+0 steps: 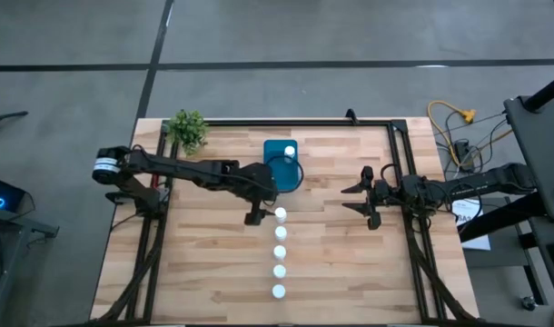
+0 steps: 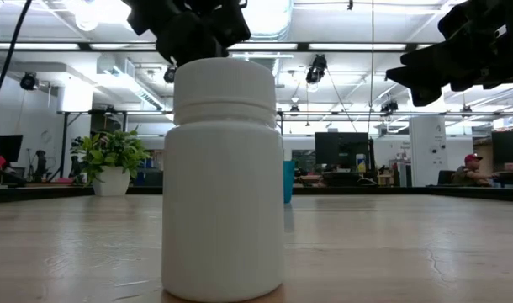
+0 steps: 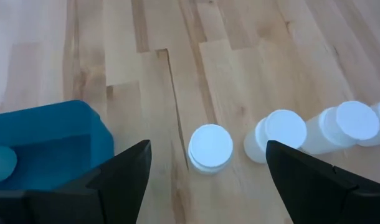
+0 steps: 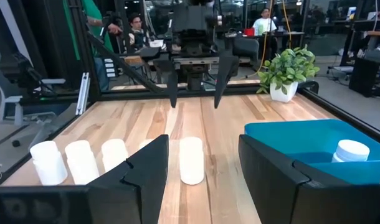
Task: Pick and place pill bottles into a basket
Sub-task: Put the white pill bottle into the blue bin
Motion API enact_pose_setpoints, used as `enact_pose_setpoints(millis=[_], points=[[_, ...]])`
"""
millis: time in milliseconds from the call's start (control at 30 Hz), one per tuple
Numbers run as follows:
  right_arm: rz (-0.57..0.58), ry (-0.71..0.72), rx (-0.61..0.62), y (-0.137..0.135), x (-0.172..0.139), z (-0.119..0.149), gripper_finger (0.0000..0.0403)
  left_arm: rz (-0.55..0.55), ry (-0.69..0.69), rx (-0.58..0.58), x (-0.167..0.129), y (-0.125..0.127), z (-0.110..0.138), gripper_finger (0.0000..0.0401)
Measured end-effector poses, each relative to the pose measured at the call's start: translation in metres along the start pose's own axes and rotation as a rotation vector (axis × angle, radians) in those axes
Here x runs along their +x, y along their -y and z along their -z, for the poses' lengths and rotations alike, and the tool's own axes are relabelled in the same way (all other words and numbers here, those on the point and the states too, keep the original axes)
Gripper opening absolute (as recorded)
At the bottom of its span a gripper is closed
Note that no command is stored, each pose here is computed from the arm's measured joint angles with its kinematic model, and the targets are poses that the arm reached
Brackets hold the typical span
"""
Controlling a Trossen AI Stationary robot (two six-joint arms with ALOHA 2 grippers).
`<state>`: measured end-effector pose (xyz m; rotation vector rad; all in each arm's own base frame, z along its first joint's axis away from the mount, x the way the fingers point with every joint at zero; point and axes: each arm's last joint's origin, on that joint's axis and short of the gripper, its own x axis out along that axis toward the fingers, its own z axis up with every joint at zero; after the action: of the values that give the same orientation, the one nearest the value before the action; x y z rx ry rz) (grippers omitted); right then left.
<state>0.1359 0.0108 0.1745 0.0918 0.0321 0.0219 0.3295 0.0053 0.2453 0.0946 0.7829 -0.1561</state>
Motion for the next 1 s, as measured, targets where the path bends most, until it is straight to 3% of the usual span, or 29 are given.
enact_pose_setpoints(millis=[400, 800, 1000], points=[[0.003, -0.003, -0.005, 0.0, 0.0, 0.0, 0.0185, 0.038, -0.087, -0.038, 0.025, -0.002, 0.004, 0.0299], [0.002, -0.012, 0.004, 0.0, 0.0, 0.001, 0.0185, 0.054, -0.175, -0.022, 0.039, -0.007, -0.021, 0.0299], [0.002, -0.014, 0.007, 0.0, 0.0, 0.002, 0.0185, 0.059, -0.193, -0.017, 0.04, -0.007, -0.023, 0.0299]])
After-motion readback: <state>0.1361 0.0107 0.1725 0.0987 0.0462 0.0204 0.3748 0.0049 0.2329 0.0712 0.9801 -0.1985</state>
